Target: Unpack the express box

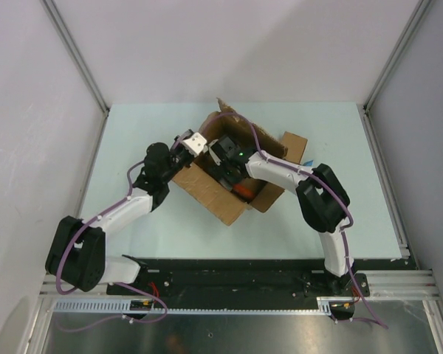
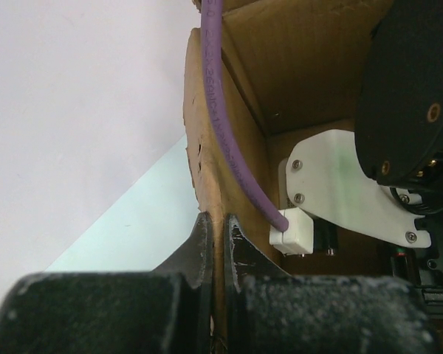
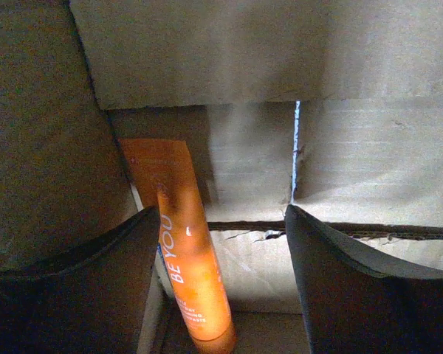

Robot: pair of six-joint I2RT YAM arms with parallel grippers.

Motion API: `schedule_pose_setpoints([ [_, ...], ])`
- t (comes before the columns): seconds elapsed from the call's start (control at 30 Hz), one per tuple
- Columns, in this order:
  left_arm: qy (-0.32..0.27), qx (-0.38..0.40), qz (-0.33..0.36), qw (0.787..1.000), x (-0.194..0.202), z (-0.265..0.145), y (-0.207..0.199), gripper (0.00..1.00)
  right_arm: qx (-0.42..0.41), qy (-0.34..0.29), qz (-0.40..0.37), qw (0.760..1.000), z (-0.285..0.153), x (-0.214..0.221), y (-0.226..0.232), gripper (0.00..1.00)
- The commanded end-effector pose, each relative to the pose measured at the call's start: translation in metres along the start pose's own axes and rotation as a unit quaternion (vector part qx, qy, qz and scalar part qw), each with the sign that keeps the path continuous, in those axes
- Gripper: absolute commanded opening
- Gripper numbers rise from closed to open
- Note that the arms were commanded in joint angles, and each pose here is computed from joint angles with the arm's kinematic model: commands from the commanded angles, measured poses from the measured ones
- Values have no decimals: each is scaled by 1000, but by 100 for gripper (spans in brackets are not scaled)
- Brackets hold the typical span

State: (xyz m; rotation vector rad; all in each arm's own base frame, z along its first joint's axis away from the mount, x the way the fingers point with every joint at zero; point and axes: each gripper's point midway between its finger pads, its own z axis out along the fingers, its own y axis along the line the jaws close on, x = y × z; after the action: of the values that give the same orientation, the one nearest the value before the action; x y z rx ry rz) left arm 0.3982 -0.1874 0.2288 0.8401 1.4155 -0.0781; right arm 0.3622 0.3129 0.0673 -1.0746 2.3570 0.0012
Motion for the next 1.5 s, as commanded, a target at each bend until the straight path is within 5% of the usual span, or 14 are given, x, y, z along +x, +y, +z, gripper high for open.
schedule_pose_setpoints([
  [0.0,-80,-29,22,996,-50,-6,18,0,44,66,-5,997,28,43,-10,73],
  [0.17,-80,-27,22,996,-49,-6,17,0,91,90,-13,992,37,58,-22,67],
  [0.3,-80,-27,25,996,-49,-6,17,0,100,74,4,992,32,51,-28,33],
  [0.37,-79,-28,25,996,-48,-6,17,0,106,61,10,992,26,45,-32,24],
  [0.8,-72,-32,28,997,-43,-6,17,0,123,-91,80,985,-38,-19,-65,1],
  [0.97,-67,-31,25,997,-39,-4,17,0,93,-178,90,976,-83,-51,-68,0],
  [1.47,-60,-30,14,998,-35,2,16,0,90,-253,120,956,-134,-75,-92,0],
])
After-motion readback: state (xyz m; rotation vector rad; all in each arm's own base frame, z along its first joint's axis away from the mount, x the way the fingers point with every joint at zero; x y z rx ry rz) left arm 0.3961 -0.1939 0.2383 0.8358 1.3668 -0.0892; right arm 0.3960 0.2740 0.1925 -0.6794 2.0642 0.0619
